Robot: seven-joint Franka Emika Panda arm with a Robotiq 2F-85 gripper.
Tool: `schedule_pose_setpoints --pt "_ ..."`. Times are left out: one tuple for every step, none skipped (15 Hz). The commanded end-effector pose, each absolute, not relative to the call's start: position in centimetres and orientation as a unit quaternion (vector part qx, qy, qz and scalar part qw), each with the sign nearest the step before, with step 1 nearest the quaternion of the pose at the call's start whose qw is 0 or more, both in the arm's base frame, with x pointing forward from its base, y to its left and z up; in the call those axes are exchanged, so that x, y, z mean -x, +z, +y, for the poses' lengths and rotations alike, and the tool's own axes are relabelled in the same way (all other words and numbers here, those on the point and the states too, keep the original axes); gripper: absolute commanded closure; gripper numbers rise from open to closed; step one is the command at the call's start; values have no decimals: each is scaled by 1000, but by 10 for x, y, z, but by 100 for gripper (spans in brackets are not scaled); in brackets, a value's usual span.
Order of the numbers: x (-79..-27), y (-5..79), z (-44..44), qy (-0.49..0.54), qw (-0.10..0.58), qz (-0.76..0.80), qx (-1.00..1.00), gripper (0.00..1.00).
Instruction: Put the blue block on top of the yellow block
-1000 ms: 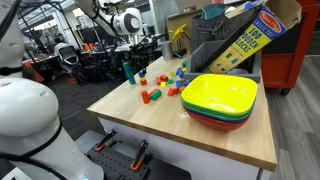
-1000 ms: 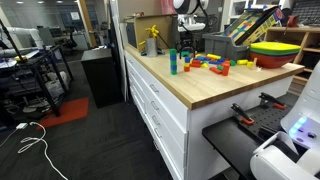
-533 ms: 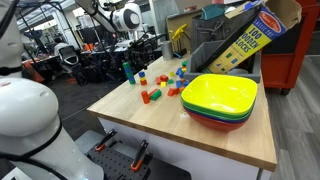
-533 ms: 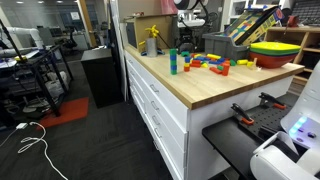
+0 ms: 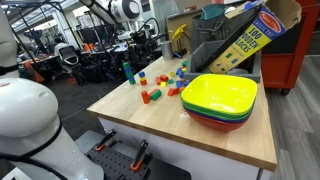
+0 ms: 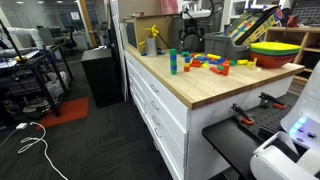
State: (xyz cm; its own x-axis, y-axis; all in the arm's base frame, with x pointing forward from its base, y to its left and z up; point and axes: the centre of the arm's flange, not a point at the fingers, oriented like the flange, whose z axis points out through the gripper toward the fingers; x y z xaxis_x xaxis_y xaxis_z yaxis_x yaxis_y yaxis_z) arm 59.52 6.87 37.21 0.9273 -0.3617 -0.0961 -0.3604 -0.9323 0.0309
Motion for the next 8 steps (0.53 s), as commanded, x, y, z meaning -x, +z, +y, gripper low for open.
schedule_pose_setpoints --pt "-570 395 52 -53 21 -158 -986 0" --pt "-564 399 49 -51 24 -143 -988 0" --pt "-560 402 47 -49 25 -132 -990 0" --pt "-555 405 43 -47 30 -118 -991 0" --pt "-549 408 39 -48 33 -103 -993 0" --pt "-543 410 35 -47 37 -91 -994 0" --pt "-537 412 31 -48 37 -76 -995 0" --pt "-530 414 26 -49 41 -61 -996 0"
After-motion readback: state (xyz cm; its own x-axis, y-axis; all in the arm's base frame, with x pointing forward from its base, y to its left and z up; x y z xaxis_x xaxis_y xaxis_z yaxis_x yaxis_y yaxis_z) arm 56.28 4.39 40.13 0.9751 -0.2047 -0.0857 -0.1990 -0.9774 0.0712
